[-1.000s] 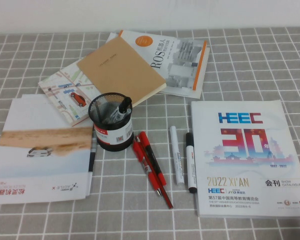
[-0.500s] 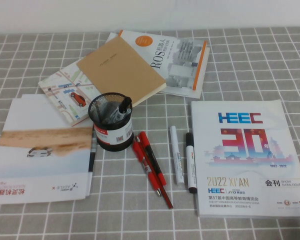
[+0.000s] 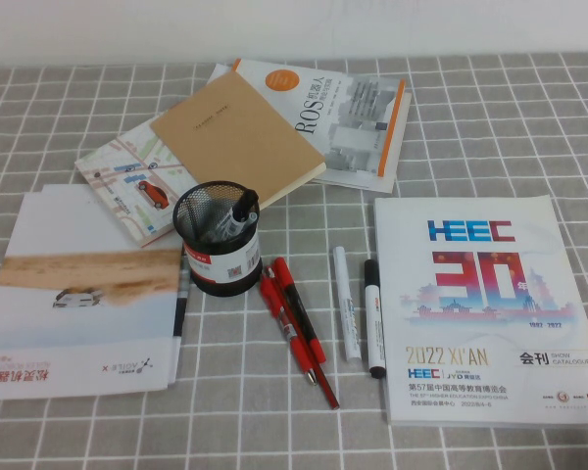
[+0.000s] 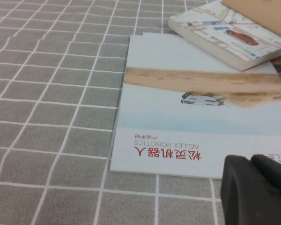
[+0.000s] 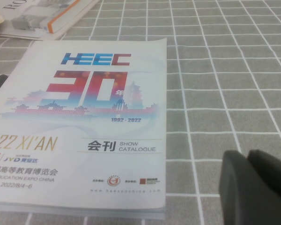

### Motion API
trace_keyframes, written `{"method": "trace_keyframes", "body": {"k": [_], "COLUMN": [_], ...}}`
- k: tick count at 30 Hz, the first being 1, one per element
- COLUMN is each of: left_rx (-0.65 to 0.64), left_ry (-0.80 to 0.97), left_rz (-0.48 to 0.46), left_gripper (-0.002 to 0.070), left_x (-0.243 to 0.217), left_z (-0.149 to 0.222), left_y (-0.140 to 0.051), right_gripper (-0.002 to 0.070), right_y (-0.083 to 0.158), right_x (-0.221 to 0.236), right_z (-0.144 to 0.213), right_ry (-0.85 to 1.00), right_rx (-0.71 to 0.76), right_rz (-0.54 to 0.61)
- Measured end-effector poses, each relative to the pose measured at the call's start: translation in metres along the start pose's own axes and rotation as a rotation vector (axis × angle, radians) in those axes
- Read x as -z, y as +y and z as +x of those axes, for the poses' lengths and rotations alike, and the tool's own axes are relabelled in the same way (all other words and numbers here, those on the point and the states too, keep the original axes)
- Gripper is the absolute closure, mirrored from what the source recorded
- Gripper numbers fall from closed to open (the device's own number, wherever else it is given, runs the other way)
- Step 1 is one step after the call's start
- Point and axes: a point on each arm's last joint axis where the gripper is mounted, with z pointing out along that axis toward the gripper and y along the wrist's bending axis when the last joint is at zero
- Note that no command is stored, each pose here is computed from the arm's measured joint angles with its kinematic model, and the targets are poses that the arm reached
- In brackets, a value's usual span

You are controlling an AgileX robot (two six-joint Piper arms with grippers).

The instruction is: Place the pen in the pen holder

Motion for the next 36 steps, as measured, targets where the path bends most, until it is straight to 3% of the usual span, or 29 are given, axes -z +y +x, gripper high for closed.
{"method": "trace_keyframes", "body": {"k": [36], "left_rx": [0.000], "left_ry": [0.000], "left_rz": [0.000], "left_gripper": [0.0678], "left_x": [0.0000], "left_z": [0.0000], "left_y": [0.0000], "right_gripper": [0.0688], "right_y": [0.0006], "right_x": [0.0000], "right_z": [-0.0001], "right_ry": [-0.001], "right_rx": [-0.016], "right_rz": [-0.006]}}
